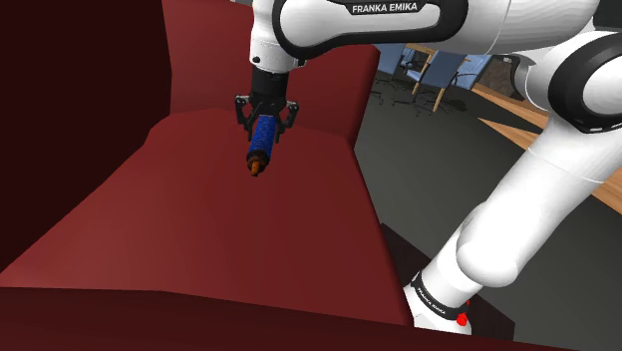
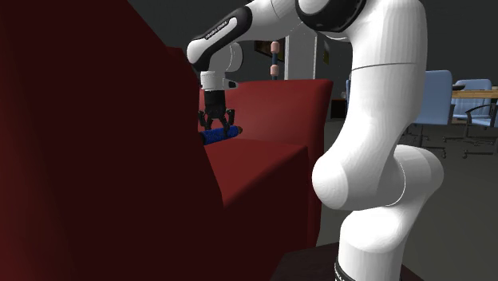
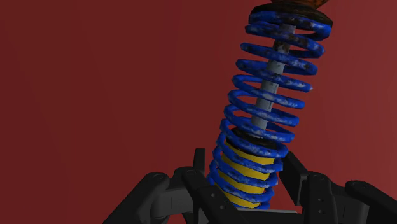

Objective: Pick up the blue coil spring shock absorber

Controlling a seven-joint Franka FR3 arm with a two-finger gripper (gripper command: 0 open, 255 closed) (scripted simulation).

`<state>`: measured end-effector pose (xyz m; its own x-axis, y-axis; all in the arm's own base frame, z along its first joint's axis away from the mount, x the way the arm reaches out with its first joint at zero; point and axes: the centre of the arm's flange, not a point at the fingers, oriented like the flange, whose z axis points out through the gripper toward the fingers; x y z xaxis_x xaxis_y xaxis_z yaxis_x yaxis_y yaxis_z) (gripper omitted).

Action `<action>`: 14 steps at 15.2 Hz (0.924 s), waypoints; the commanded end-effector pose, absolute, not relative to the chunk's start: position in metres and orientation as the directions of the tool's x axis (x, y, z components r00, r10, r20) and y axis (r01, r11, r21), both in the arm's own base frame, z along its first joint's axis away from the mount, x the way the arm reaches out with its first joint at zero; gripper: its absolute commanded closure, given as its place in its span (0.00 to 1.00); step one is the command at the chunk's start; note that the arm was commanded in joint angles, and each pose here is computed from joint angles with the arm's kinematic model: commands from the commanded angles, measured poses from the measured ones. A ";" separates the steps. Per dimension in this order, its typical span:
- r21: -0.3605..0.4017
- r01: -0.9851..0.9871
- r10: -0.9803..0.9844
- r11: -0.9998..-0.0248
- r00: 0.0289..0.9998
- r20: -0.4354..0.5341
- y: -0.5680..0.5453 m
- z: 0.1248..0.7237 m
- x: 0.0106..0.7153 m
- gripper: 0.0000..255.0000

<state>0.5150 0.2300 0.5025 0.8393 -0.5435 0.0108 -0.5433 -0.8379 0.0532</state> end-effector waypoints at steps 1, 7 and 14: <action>0.054 -0.543 -0.543 -0.838 0.839 0.010 0.229 0.501 0.515 1.00; 0.054 -0.543 -0.543 -0.838 0.839 0.010 0.229 0.533 0.515 1.00; 0.054 -0.543 -0.543 -0.838 0.839 0.010 0.229 0.570 0.515 1.00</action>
<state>0.5162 0.2297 0.5638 0.8395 -0.5433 0.0095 -0.5430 -0.8380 0.0547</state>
